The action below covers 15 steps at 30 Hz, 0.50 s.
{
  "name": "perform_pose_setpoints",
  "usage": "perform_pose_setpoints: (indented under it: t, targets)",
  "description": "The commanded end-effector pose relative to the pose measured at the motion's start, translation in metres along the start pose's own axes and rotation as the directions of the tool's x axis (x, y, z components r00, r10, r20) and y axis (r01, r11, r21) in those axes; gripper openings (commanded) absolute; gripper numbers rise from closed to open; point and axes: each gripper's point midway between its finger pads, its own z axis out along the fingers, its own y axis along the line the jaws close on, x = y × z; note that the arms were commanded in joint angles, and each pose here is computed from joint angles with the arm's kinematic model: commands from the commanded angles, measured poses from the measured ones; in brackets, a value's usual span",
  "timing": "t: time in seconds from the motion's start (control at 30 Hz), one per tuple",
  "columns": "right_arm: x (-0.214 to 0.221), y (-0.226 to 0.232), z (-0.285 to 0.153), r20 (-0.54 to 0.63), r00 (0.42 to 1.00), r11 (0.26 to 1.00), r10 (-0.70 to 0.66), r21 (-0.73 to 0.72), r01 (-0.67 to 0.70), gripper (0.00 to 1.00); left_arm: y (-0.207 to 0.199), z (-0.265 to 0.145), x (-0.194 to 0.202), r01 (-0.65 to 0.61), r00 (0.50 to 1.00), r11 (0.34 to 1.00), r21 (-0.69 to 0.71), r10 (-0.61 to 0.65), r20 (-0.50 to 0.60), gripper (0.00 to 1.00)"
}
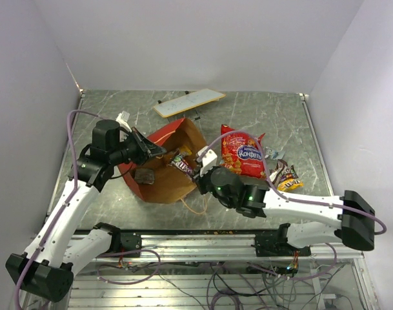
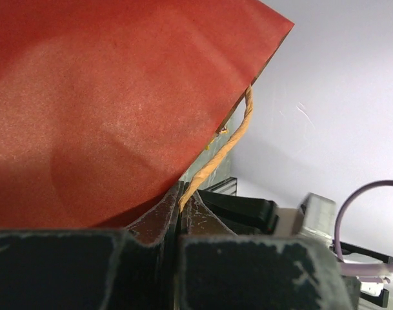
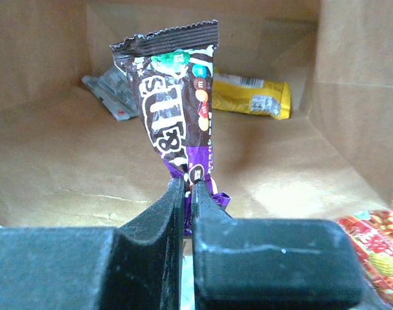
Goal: Take the snacks out of the paper bag
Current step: Take out the snack from the paper bag.
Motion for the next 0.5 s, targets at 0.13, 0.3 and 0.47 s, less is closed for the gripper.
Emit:
perform_pose_setpoints:
  t: [0.13, 0.3, 0.47]
  targets:
    - [-0.045, -0.024, -0.036, 0.115, 0.993, 0.998, -0.024, 0.058, 0.017, 0.0, -0.02, 0.001, -0.007, -0.055, 0.998, 0.997, 0.054, 0.055, 0.004, 0.07]
    - [-0.087, -0.055, -0.06, 0.238, 0.97, 0.982, -0.043, 0.19, -0.003, 0.0, -0.022, -0.003, -0.008, -0.069, 0.998, 0.996, 0.051, 0.068, 0.007, 0.07]
    - [-0.121, -0.098, -0.087, 0.311, 0.946, 0.924, -0.086, 0.381, -0.041, 0.0, -0.029, -0.007, -0.013, -0.099, 0.995, 0.994, 0.046, 0.098, 0.015, 0.07]
